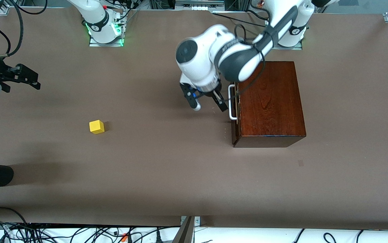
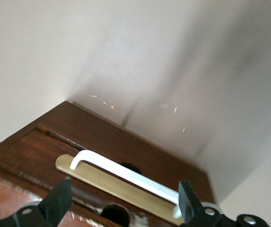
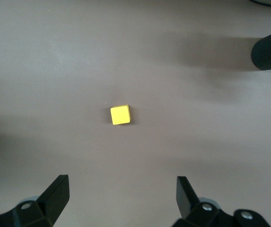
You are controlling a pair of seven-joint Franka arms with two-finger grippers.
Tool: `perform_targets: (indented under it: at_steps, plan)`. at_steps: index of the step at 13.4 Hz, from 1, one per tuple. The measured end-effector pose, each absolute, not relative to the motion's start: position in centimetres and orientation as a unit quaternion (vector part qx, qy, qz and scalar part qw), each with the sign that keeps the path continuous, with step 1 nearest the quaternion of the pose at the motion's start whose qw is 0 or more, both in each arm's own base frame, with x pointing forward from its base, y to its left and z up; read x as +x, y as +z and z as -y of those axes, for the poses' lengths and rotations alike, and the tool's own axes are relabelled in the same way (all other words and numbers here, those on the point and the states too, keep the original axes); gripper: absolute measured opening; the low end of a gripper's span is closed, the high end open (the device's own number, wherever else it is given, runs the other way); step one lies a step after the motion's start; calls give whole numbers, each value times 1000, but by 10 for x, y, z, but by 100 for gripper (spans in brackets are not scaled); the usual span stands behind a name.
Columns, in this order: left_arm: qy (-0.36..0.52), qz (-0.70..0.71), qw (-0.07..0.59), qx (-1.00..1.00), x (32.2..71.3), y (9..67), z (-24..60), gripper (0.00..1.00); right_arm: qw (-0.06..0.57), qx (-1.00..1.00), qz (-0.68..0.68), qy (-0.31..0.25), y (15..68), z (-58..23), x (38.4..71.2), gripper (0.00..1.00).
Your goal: Open drawer, take yellow block, close drawer
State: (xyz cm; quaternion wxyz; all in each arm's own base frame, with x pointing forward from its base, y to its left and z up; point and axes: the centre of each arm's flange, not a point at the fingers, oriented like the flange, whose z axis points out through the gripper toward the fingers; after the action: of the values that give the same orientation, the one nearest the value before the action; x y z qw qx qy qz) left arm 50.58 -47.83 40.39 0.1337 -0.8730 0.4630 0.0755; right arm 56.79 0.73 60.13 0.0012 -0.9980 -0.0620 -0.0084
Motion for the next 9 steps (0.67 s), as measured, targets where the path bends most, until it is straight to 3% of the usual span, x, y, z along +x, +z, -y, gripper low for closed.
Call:
perform_targets:
  at_steps: [5,9]
  plan:
    - [8,-250,107,-962,492,518,456,100,2,-997,80,-10,603,-28,567,100]
    - [21,-114,63,-991,522,582,366,100,2,-997,78,-10,603,-25,568,100]
